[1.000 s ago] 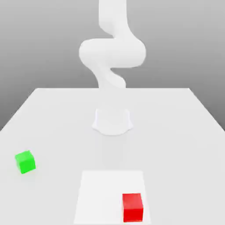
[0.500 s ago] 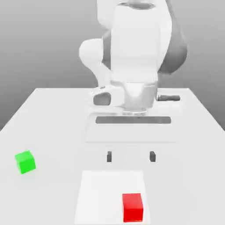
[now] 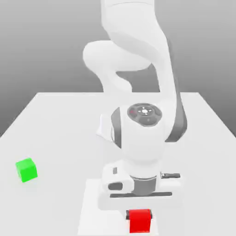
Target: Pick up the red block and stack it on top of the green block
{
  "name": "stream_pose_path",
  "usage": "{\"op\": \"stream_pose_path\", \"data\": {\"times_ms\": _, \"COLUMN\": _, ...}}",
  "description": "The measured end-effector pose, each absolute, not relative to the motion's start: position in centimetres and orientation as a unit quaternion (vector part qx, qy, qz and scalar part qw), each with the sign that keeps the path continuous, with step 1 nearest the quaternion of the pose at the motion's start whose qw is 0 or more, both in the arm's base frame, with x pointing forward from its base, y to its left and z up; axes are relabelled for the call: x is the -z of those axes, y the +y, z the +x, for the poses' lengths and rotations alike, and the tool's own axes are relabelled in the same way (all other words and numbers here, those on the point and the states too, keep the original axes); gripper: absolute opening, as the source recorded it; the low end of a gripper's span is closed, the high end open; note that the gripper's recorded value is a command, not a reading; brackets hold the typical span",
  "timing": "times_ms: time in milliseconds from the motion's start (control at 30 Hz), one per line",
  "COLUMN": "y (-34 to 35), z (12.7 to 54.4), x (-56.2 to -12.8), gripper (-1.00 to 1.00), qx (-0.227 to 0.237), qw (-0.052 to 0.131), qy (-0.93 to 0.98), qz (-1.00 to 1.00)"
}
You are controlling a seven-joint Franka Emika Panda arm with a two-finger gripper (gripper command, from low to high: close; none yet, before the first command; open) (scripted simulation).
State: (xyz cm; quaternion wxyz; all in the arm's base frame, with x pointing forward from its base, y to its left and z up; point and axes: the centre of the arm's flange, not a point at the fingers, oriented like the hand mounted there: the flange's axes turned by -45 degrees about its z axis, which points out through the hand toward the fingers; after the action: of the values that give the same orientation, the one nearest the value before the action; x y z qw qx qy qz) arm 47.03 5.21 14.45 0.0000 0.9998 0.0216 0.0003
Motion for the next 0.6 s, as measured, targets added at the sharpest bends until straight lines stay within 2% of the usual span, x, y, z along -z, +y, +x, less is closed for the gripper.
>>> {"op": "stream_pose_path", "data": {"times_ms": 200, "y": 4.8, "z": 47.0, "x": -20.3, "gripper": -1.00, "qx": 0.000, "qw": 0.000, "qy": 0.016, "qz": 1.000}}
{"op": "stream_pose_path", "data": {"times_ms": 367, "y": -7.2, "z": 44.8, "x": -22.2, "gripper": -1.00, "qx": 0.000, "qw": 0.011, "qy": -0.172, "qz": 0.985}}
{"op": "stream_pose_path", "data": {"times_ms": 467, "y": -16.2, "z": 40.9, "x": -23.0, "gripper": -1.00, "qx": 0.000, "qw": 0.013, "qy": -0.318, "qz": 0.948}}
{"op": "stream_pose_path", "data": {"times_ms": 600, "y": -27.1, "z": 32.2, "x": -24.1, "gripper": -1.00, "qx": 0.000, "qw": 0.009, "qy": -0.524, "qz": 0.852}}
